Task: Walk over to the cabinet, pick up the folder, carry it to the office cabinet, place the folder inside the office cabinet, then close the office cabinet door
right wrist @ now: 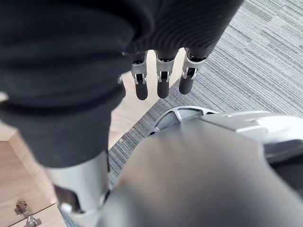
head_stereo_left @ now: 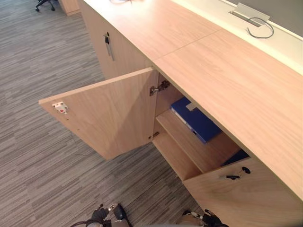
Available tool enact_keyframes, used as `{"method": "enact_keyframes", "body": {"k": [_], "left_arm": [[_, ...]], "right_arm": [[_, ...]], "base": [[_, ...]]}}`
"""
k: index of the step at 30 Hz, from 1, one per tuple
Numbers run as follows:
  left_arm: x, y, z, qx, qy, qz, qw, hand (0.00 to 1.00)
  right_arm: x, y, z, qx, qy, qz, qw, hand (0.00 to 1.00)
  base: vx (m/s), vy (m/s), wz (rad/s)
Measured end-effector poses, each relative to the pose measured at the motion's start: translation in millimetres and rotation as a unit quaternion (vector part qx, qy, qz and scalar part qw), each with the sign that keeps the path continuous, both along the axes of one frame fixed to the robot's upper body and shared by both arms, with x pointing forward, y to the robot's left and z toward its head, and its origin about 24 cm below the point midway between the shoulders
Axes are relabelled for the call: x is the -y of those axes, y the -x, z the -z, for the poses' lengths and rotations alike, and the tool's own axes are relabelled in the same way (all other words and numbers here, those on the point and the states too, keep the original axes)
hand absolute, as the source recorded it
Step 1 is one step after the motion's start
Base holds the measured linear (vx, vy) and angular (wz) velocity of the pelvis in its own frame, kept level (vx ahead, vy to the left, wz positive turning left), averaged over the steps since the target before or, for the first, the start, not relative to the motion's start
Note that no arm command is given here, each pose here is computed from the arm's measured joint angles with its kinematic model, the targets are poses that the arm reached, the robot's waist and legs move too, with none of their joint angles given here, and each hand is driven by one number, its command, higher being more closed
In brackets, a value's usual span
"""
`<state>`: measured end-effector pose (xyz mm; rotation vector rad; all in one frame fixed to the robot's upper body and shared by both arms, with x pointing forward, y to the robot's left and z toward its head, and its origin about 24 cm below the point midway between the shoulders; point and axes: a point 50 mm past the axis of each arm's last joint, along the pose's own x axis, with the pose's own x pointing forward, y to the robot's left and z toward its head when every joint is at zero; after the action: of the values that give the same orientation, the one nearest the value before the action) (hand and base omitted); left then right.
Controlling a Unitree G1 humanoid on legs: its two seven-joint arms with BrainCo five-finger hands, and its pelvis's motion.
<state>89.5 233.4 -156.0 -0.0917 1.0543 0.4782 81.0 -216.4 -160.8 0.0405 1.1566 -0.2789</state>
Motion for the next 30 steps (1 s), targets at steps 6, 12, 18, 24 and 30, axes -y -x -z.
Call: {"method": "enact_keyframes", "body": {"k": [6,12,18,24,30], "left_arm": [[-117,1,-50,0.094,-0.095,-0.171,0.976,0.00],[-184,-68,-127,0.210,-0.176,-0.190,0.943,0.00],[-153,-147,-157,0.267,-0.181,-0.082,0.943,0.00],[-146,-195,-204,0.274,-0.276,0.045,0.920,0.00],[-124,-217,-209,0.239,-0.329,0.150,0.901,0.00]], "right_arm": [[5,10,2,-0.008,-0.013,0.044,0.999,0.00],[1,3,-1,0.015,-0.022,0.042,0.999,0.00],[7,3,-4,0.030,-0.025,0.036,0.999,0.00],[12,34,2,-0.016,-0.027,0.066,0.997,0.00],[12,33,2,-0.013,-0.026,0.064,0.998,0.00]], "base": [[-0.04,-0.006,0.08],[-0.05,0.000,0.01],[-0.03,-0.007,0.00],[0.00,0.000,0.00],[-0.02,-0.005,-0.04]]}}
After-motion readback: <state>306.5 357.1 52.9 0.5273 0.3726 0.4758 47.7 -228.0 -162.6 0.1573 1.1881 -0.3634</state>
